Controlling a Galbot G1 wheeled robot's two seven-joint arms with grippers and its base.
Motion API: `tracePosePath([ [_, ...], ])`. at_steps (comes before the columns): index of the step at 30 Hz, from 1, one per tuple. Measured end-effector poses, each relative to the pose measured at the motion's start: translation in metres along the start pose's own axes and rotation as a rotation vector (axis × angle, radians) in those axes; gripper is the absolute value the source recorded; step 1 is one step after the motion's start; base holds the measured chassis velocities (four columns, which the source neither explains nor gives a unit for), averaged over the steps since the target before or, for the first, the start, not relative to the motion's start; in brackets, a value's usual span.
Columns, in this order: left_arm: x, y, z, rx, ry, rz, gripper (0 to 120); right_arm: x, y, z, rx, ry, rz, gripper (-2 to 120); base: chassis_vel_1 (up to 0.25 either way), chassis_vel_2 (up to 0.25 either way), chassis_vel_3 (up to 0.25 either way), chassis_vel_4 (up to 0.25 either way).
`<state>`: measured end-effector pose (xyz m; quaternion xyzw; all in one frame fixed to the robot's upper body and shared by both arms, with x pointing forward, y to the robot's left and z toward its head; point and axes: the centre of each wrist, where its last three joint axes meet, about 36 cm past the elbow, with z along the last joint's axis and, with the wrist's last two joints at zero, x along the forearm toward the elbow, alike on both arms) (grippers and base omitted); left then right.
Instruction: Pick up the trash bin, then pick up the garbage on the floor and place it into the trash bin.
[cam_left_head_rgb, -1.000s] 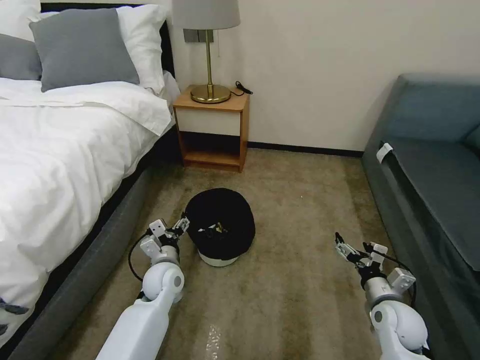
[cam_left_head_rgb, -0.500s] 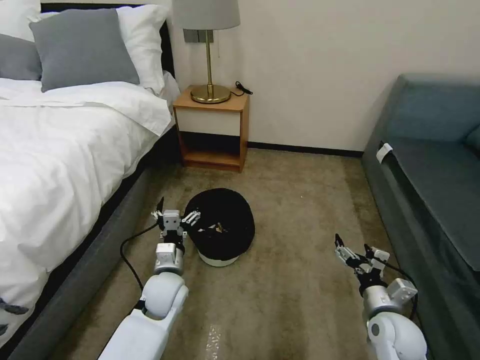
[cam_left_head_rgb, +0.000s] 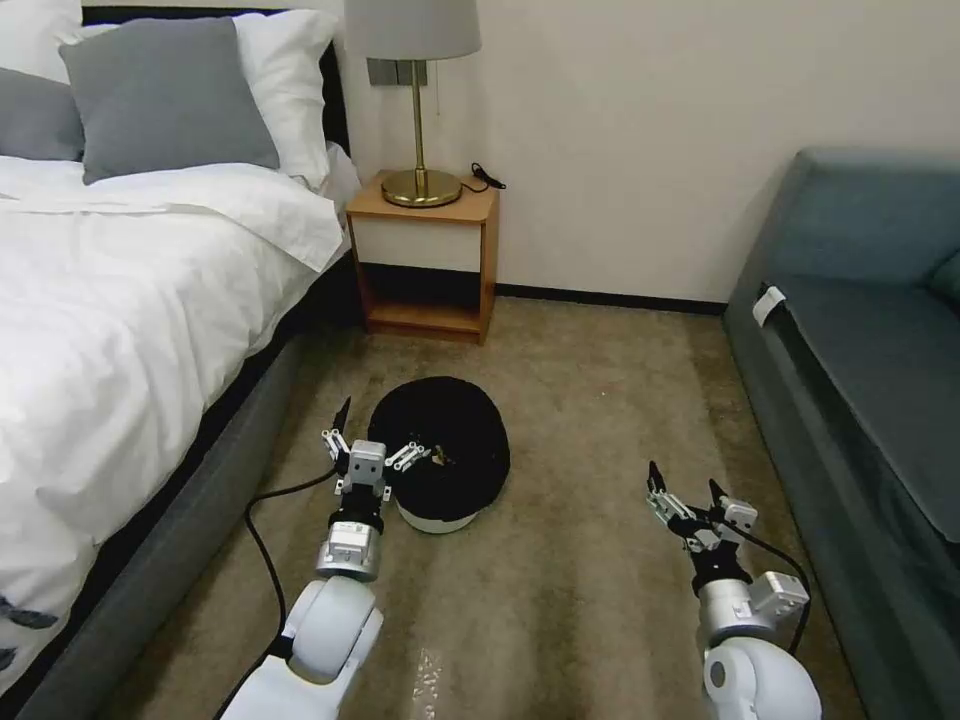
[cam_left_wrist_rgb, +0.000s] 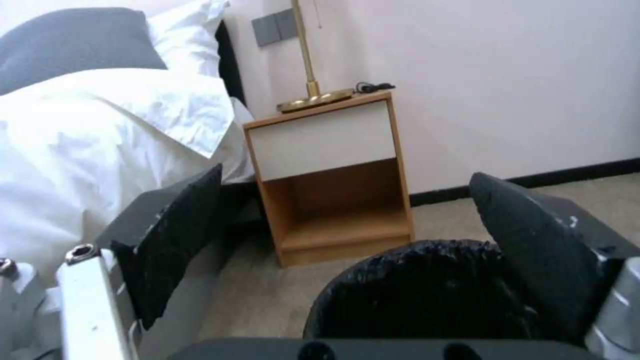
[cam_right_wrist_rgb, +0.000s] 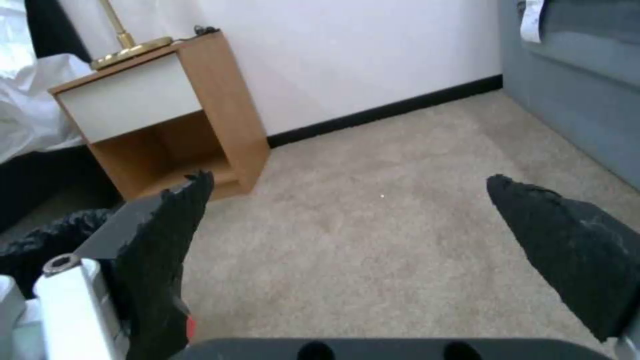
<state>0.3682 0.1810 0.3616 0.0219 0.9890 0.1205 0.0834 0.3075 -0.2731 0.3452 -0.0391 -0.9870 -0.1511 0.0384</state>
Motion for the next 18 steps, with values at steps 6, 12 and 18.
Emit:
tracePosePath([
  [6, -0.0002, 0.0001, 0.0004, 0.002, 0.001, -0.001, 100, -0.0002, -0.0001, -0.0001, -0.001, 0.000, 0.000, 100, 0.000, 0.000, 0.000, 0.000],
  [12, -0.0006, 0.0002, 0.0005, 0.004, 0.002, -0.003, 100, -0.0004, -0.0002, -0.0004, -0.001, 0.001, -0.001, 100, 0.000, 0.000, 0.000, 0.000],
  [18, -0.0007, 0.0003, 0.0007, 0.005, 0.003, -0.004, 100, -0.0005, -0.0004, -0.0004, -0.002, 0.002, -0.001, 100, 0.000, 0.000, 0.000, 0.000],
])
